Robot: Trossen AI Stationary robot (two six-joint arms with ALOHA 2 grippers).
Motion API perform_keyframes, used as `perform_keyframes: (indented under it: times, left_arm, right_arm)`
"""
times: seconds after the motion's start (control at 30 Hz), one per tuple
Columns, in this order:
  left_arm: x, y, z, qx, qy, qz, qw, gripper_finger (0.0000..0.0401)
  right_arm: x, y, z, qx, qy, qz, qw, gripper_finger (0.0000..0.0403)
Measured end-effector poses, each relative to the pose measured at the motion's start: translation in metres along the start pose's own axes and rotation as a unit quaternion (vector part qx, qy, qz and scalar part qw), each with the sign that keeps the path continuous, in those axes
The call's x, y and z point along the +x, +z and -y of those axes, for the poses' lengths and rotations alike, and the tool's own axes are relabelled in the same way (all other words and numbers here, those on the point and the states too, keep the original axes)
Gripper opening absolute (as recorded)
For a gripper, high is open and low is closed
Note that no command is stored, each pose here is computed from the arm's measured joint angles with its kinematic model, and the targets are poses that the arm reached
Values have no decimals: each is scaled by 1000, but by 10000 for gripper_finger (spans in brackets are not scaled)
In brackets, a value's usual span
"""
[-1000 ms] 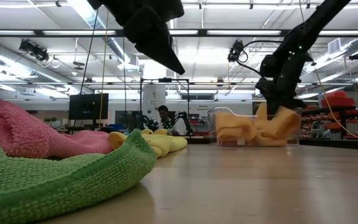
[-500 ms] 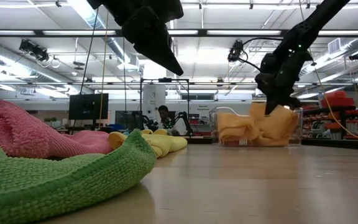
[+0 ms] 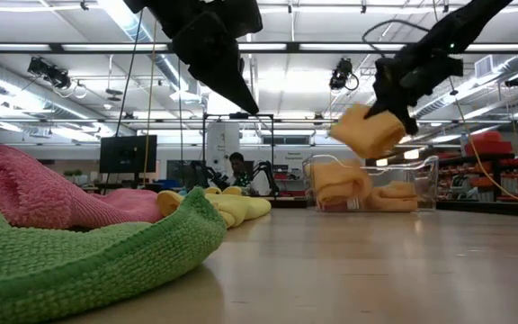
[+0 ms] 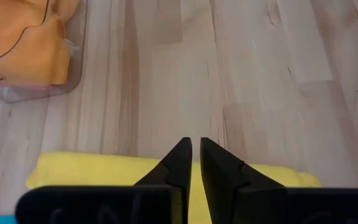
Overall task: Fold microfiber towels
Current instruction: Stack the folded orange microfiber cloth on top of the other folded orange microfiber cloth
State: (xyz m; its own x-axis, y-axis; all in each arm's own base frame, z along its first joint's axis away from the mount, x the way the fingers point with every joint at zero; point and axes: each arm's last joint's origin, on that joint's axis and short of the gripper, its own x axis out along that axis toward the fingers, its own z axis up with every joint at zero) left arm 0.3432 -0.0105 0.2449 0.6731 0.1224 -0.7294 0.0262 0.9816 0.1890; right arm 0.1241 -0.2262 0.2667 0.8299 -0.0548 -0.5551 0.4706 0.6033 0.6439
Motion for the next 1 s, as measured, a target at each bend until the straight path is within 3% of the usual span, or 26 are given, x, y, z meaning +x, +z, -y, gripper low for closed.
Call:
perform_keyframes:
  times: [0.23,0.53,0.7,1.0]
  left_arm:
    - [0,0,2,-1,-2,0,1000,30]
    - [0,0,2,-11,-2,-2,1000,35]
    - [0,-1,2,-11,-2,-4,1000,25]
    - [0,-1,2,-11,-2,-4,1000,21]
  right_arm:
    - [3,-1,-7,-16,39,31,999,19]
    - [18,-31,33,12,85,96,992,18]
    - [11,-44,49,44,82,107,990,18]
    - [9,-42,45,56,67,109,990,17]
